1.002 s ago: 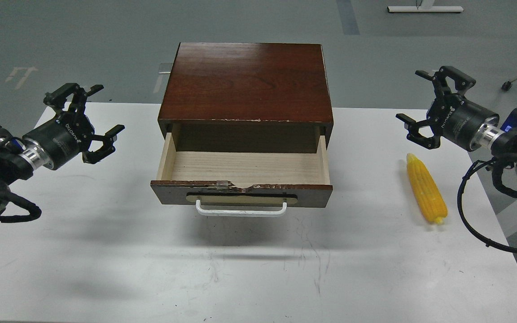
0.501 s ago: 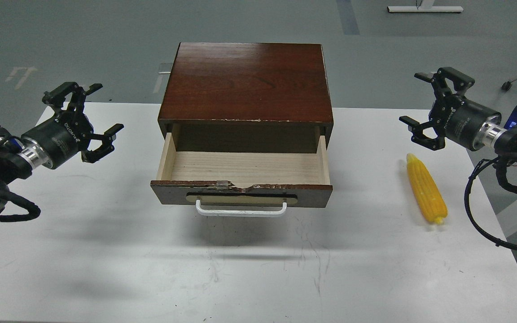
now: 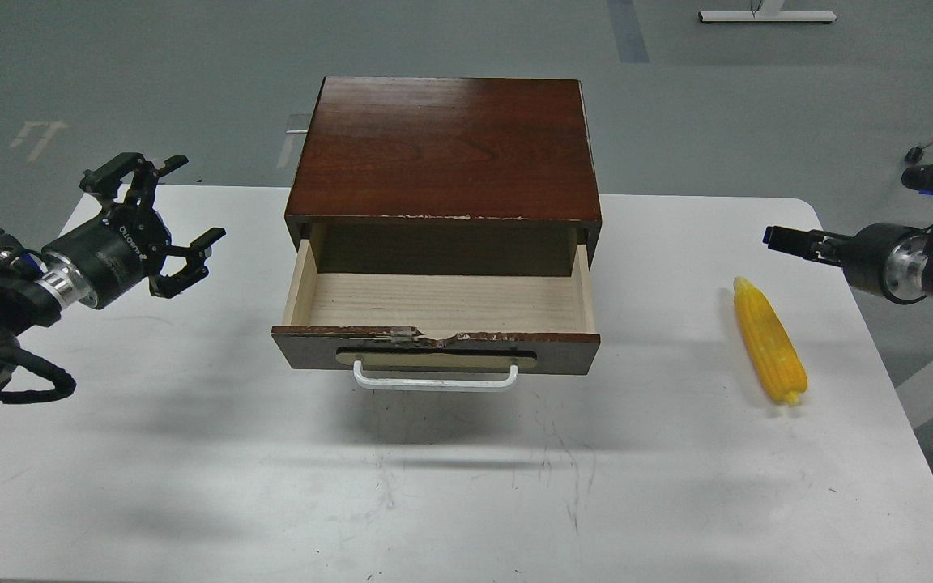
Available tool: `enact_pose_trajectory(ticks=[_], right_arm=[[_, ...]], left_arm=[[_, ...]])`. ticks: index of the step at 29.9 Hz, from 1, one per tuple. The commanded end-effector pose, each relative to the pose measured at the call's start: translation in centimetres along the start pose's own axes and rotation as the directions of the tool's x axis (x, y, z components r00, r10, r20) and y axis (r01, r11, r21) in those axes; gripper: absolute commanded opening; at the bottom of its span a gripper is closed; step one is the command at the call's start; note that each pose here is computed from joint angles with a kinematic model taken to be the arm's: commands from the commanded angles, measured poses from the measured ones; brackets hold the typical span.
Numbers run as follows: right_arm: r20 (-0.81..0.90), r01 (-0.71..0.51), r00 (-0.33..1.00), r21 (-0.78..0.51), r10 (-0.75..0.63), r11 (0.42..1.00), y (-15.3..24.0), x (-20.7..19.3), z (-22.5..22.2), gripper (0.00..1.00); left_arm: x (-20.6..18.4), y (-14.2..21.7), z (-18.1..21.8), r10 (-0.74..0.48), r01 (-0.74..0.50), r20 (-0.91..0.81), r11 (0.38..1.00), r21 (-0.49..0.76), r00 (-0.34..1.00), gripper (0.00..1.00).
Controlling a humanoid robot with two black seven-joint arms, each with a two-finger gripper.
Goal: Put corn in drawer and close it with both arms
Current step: 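Reach the right gripper down to the yellow corn cob and grasp it, then lift the corn with the right gripper and lower it into the open drawer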
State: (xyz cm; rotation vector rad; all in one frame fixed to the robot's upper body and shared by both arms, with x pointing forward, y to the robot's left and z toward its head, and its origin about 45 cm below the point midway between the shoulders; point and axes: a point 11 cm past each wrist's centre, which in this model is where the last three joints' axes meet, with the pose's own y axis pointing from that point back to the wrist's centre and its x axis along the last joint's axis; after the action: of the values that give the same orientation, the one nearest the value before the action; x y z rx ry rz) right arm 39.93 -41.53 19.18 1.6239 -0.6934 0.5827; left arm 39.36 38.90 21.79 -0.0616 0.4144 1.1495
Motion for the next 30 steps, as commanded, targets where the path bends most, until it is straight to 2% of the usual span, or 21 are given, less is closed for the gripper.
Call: enact_pose_trajectory(ticks=[1, 4, 6, 10, 15, 16, 17, 22, 26, 30], right_arm=[[-0.047, 0.058, 0.997, -0.008, -0.059, 0.998, -0.9, -2.6, -0.2, 0.99], [-0.147, 0.097, 0.985, 0.009, -0.095, 0.995, -2.5, -4.8, -1.8, 0.99], [-0.157, 0.112, 0.982, 0.028, -0.107, 0.993, -3.0, -5.5, -2.7, 0.99], [-0.154, 0.131, 0.980, 0.021, -0.126, 0.991, -3.1, -6.6, -2.3, 0.92], [-0.164, 0.179, 0.971, 0.001, -0.177, 0.984, -3.1, -8.8, -1.4, 0.78], [-0.175, 0.187, 0.967, -0.005, -0.185, 0.982, -3.0, -8.9, -1.2, 0.68], [-0.179, 0.190, 0.966, -0.007, -0.189, 0.982, -3.0, -9.0, -1.2, 0.62], [-0.183, 0.126, 0.976, 0.030, -0.119, 0.992, -3.2, -8.1, -2.0, 0.02], [-0.189, 0.039, 0.982, 0.061, -0.026, 0.997, -3.4, -5.9, -3.0, 0.00], [-0.219, -0.080, 0.970, 0.137, 0.108, 0.987, -3.0, -0.9, -5.1, 0.00]], left_arm=[[0.3, 0.3, 0.1, 0.008, -0.008, 0.004, 1.000, 0.001, 1.000, 0.98], [0.3, 0.3, 0.1, 0.009, -0.009, 0.003, 1.000, 0.001, 1.000, 0.98], [0.4, 0.4, 0.1, 0.011, -0.011, 0.004, 1.000, 0.002, 1.000, 0.98], [0.6, 0.7, -0.3, 0.017, -0.017, 0.000, 1.000, 0.006, 1.000, 0.98], [0.6, 0.7, -0.2, 0.017, -0.017, 0.010, 1.000, 0.000, 1.000, 0.98], [0.6, 0.7, -0.2, 0.016, -0.016, 0.011, 1.000, 0.001, 1.000, 0.98], [0.6, 0.7, -0.2, 0.017, -0.017, 0.011, 1.000, 0.000, 1.000, 0.98], [0.6, 0.7, -0.2, 0.016, -0.016, 0.011, 1.000, 0.001, 1.000, 0.98], [0.6, 0.8, -0.4, 0.017, -0.017, 0.010, 1.000, 0.005, 1.000, 0.98], [0.7, 0.8, -0.3, 0.019, -0.019, 0.013, 1.000, 0.005, 1.000, 0.98]])
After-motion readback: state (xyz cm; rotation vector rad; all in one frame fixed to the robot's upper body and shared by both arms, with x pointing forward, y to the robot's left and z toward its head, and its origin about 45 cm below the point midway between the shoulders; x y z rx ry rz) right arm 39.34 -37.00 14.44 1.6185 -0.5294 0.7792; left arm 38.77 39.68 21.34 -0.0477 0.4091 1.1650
